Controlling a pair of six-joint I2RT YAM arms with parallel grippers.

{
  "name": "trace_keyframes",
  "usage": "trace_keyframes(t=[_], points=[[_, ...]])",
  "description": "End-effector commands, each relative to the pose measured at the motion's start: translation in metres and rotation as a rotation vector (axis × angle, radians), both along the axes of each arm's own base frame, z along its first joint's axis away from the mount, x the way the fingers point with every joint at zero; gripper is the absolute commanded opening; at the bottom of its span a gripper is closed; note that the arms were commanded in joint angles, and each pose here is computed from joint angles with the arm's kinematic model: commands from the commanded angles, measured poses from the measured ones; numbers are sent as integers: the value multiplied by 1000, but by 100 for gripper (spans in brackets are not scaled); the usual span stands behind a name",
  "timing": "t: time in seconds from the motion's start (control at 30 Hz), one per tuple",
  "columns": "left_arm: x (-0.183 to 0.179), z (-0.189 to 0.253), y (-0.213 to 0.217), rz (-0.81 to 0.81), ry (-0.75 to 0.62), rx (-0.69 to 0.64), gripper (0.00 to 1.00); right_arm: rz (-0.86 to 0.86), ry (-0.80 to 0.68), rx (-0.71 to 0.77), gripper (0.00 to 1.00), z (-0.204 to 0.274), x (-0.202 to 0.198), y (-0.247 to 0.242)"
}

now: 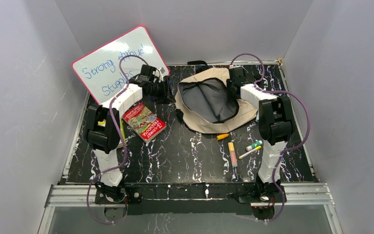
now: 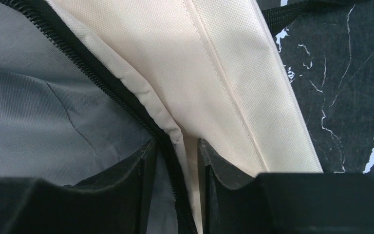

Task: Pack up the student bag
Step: Adjust the student bag at the center of the board.

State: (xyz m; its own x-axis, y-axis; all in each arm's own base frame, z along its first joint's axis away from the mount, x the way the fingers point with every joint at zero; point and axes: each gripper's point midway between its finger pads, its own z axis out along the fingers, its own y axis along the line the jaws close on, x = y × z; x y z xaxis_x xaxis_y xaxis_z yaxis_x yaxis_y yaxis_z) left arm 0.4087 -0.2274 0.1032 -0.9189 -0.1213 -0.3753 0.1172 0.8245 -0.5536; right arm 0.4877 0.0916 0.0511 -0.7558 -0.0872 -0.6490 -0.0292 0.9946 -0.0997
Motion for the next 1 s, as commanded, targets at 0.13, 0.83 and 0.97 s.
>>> trace_keyframes(t=[0.13,0.83,0.97], points=[[26,119,-44,-55,-357,-85,40,-48,-113,5,49,50,8,-12],[40,47,-137,-189,-331,-59,38,153,-216,364,62,137,-42,46],[24,29,-116,-162,-301,8,38,249,-139,488,61,130,-71,70]])
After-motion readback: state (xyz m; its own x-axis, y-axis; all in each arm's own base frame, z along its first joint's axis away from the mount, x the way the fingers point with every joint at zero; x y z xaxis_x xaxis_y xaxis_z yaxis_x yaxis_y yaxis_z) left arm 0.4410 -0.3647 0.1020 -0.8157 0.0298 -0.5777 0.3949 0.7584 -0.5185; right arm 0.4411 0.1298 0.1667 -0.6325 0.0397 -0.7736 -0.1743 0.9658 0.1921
